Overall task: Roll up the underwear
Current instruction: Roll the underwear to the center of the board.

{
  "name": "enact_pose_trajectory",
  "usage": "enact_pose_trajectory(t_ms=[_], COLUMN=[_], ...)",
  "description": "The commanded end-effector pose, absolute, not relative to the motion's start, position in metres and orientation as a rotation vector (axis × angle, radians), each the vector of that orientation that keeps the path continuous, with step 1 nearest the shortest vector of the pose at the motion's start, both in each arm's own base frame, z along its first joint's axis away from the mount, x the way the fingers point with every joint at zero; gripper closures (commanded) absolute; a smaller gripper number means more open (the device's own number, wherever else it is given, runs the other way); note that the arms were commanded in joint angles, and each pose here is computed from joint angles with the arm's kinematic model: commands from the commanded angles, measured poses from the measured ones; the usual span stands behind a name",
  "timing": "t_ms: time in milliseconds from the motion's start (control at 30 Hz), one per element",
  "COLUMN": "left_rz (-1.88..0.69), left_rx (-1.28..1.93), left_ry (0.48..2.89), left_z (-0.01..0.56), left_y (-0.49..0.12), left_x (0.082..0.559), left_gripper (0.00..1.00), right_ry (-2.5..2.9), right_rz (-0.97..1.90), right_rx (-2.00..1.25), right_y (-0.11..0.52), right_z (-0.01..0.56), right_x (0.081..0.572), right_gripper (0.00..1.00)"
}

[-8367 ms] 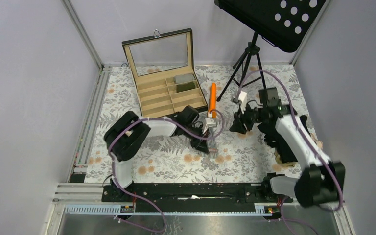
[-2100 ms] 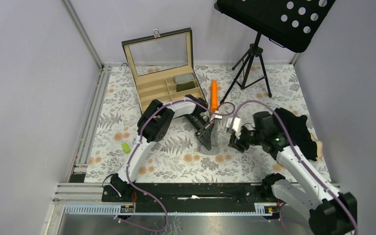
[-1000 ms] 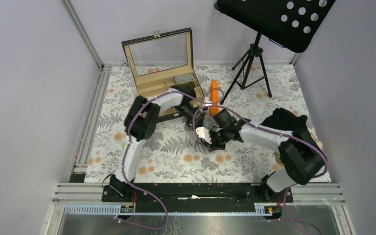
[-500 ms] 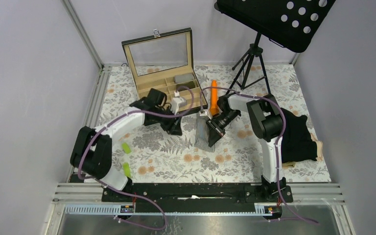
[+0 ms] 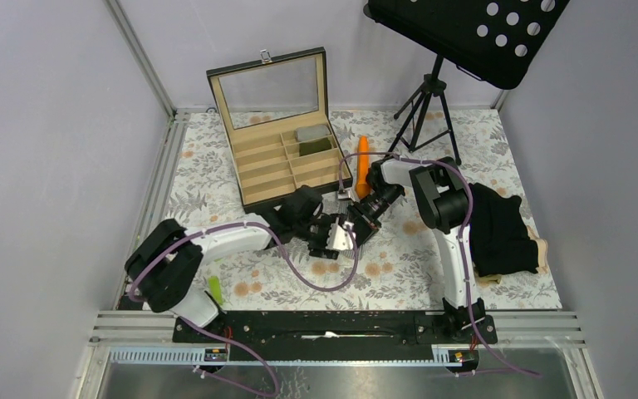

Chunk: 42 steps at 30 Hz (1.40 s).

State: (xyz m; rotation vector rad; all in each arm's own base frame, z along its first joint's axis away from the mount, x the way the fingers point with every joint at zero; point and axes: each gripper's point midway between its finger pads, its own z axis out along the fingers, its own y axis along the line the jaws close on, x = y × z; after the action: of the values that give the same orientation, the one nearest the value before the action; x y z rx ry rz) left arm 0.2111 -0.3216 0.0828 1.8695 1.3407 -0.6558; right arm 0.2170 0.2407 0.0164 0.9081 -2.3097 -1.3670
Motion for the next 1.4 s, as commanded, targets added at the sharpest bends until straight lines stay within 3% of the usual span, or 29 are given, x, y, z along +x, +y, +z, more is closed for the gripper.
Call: enact_pose_trajectory(t_ms=[0, 167, 367, 467, 533, 600, 767, 900, 1100, 1233, 1300, 1367], left_rz=[-0.577, -0.561, -0.559, -0.562, -0.600, -0.644, -0.820, -1.041, -1.390, -1.628, -1.734, -1.804], left_rx=[1.961, 2.034, 2.083, 2.099, 2.110, 2.108, 2.064, 1.971, 1.731, 1.544, 1.481, 1.438], left_ry=[1.014, 1.067, 1.165, 1.241, 1.307, 1.393, 1.696, 1.874, 2.101, 2.237, 2.274, 2.308], left_z=[0.085, 0.059, 0.036, 0.027, 0.025, 0.025, 0.019, 0.029, 0.039, 0.034, 0.033, 0.029], left_y=[-0.351, -0.356, -0.354, -0.348, -0.343, -0.337, -0.320, -0.325, -0.334, -0.337, -0.339, -0.339], left_x=[0.221, 0.227, 0.226, 0.226, 0.219, 0.211, 0.189, 0.177, 0.187, 0.199, 0.198, 0.199], left_gripper=[0.37, 0.45, 0.70, 0.85, 0.94, 0.98, 1.00, 1.00, 1.00, 1.00, 1.00, 1.00], right_ry=[-2.353, -2.354, -2.357, -2.336, -2.316, -2.344, -2.510, -2.701, -3.102, -3.588, -3.664, -3.601], right_rz=[-1.166, -1.169, -1.178, -1.237, -1.384, -1.539, -1.565, -1.571, -1.415, -1.069, -0.935, -0.822], right_rx=[1.031, 1.038, 1.058, 1.124, 1.165, 1.216, 1.545, 1.611, 1.888, 2.082, 2.203, 2.325], right_y=[0.225, 0.225, 0.224, 0.226, 0.233, 0.241, 0.243, 0.233, 0.206, 0.175, 0.161, 0.151], right_z=[-0.033, -0.033, -0.030, -0.012, 0.025, 0.072, 0.157, 0.203, 0.270, 0.295, 0.281, 0.254], right_x=[0.222, 0.221, 0.220, 0.220, 0.223, 0.232, 0.262, 0.295, 0.321, 0.326, 0.305, 0.279], right_gripper=[1.00, 1.00, 0.99, 0.85, 0.68, 0.61, 0.54, 0.53, 0.49, 0.40, 0.39, 0.45])
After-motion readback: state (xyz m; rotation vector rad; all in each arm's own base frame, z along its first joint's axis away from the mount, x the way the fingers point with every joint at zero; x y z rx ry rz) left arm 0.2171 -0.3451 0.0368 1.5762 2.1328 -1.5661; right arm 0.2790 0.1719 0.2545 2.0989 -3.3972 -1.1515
